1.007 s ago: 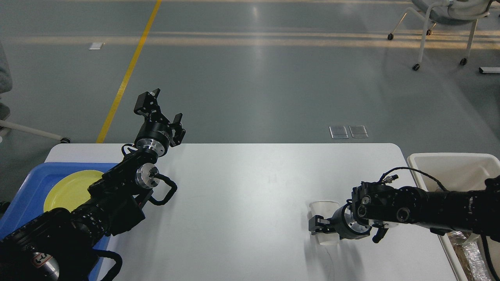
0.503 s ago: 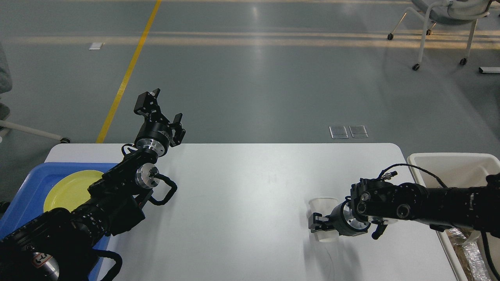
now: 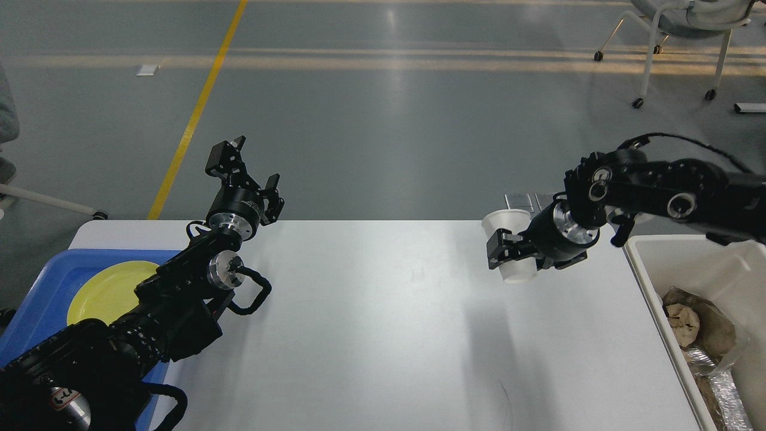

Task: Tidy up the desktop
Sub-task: 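Lift the cup, carry it over the bin and release it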

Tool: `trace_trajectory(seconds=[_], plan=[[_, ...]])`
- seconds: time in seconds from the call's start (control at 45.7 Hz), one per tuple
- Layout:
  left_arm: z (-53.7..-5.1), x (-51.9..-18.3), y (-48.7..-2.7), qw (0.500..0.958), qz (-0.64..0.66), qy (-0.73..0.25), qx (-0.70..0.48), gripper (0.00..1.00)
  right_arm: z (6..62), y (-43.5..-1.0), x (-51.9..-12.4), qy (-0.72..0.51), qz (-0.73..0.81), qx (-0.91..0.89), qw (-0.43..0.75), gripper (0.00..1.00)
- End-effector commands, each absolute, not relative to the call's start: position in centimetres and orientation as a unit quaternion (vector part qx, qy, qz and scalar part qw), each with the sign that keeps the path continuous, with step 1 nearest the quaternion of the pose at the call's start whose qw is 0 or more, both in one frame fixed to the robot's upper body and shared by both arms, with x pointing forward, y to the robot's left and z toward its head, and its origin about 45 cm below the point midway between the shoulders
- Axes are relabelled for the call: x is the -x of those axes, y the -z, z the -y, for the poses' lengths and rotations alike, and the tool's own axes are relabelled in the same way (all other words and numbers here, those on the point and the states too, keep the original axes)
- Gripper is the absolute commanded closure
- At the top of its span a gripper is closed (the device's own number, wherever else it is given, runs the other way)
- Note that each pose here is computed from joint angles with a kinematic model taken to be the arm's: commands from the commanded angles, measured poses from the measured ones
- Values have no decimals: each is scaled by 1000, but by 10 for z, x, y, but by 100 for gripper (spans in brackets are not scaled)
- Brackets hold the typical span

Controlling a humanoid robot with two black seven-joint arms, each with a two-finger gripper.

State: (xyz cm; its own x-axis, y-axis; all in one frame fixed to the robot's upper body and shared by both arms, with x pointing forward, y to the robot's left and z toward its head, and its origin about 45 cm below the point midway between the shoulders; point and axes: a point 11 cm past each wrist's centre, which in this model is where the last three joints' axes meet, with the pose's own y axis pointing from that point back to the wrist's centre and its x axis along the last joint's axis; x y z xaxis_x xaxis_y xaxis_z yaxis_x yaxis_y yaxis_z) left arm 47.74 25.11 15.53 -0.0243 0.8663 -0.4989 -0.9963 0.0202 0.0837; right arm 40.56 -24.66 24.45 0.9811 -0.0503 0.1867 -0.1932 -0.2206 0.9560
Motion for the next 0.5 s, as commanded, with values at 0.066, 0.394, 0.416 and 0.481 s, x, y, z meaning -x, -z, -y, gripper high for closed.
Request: trace_trajectory(seconds=[0.066, 0.394, 0.416, 0.481], plan=[[-251, -477, -155, 681, -213, -684, 152, 0, 263, -334, -411, -74, 68, -799, 593, 32], [-251, -477, -155, 682, -213, -683, 152, 0, 272, -486, -418, -178, 174, -823, 511, 32], [-251, -477, -155, 682, -213, -683, 152, 0, 272, -491, -418, -182, 177, -823, 509, 32], [-251, -477, -155, 682, -213, -683, 152, 0, 277, -502, -416, -189, 188, -820, 506, 32]])
